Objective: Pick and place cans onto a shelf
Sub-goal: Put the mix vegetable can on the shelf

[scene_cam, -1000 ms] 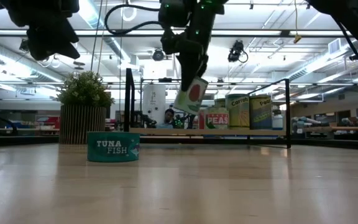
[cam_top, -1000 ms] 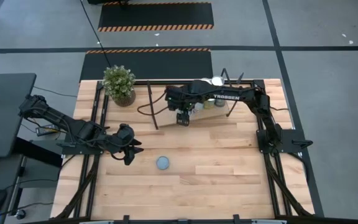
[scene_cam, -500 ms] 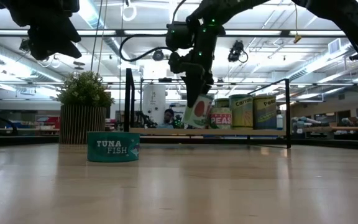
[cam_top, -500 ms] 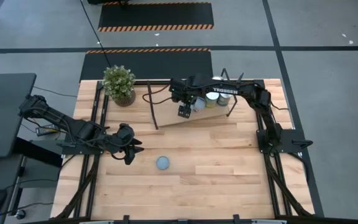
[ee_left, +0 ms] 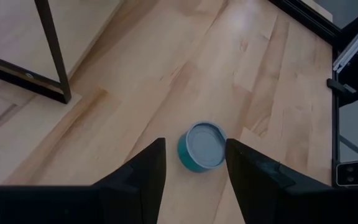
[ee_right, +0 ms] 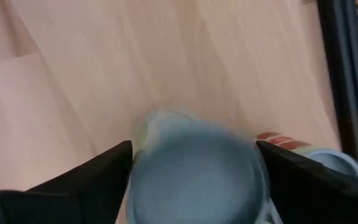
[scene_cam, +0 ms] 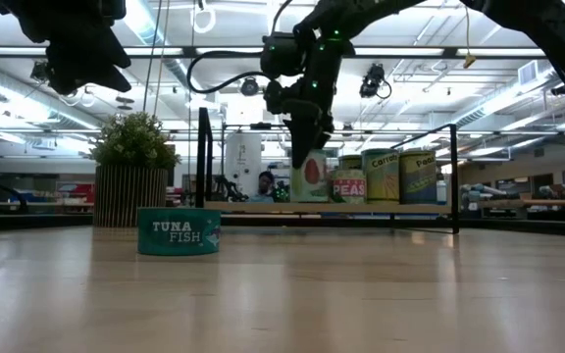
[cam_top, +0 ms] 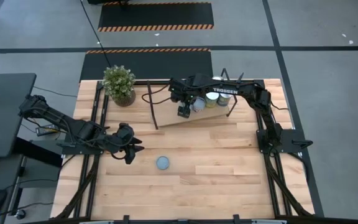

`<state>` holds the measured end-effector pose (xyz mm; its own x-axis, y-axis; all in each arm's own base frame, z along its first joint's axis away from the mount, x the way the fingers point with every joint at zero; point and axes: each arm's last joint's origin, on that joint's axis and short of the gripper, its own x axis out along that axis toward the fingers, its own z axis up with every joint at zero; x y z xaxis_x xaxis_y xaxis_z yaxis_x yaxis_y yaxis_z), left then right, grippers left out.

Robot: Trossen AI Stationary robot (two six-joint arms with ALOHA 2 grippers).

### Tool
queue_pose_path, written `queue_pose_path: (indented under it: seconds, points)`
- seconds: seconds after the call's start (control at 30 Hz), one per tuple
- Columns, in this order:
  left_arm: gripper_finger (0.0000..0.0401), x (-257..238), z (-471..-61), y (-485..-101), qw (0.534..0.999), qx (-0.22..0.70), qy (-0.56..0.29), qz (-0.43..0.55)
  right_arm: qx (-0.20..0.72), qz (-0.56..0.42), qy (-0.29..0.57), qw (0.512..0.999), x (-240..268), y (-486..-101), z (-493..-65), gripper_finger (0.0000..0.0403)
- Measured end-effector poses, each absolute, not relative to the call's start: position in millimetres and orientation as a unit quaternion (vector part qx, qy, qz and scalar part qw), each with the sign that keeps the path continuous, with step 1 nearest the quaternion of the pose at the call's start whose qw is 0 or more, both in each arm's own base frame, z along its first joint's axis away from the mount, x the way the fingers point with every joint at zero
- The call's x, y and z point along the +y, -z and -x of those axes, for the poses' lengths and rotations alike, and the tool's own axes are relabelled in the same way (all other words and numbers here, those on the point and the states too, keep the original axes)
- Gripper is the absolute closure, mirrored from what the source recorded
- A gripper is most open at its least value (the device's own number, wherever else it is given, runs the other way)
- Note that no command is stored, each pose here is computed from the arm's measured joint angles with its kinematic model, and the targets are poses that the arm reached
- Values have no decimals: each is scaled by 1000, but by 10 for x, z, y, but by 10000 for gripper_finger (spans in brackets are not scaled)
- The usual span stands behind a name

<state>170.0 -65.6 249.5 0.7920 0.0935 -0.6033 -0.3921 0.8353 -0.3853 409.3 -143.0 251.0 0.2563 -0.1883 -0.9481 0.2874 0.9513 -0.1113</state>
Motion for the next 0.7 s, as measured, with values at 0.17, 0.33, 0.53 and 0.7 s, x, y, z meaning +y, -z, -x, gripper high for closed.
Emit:
queue_pose_path:
  seconds: [0.17, 0.33, 0.53, 0.7]
  points:
    - [229, -654, -1700, -2496, 912, 292, -136, 253, 587, -50, 167, 791, -1444, -2513, -4094, 40]
    - [229, -651, -1700, -2497, 913, 290, -139, 250, 578, -61, 205, 788, -1487, -2528, -4089, 39]
    - [229, -651, -1700, -2497, 913, 289, -140, 251, 569, -52, 194, 797, -1480, -2796, -4086, 41]
    - [229, -651, -1700, -2497, 913, 289, -141, 252, 567, -56, 241, 786, -1613, -2944, -4001, 41]
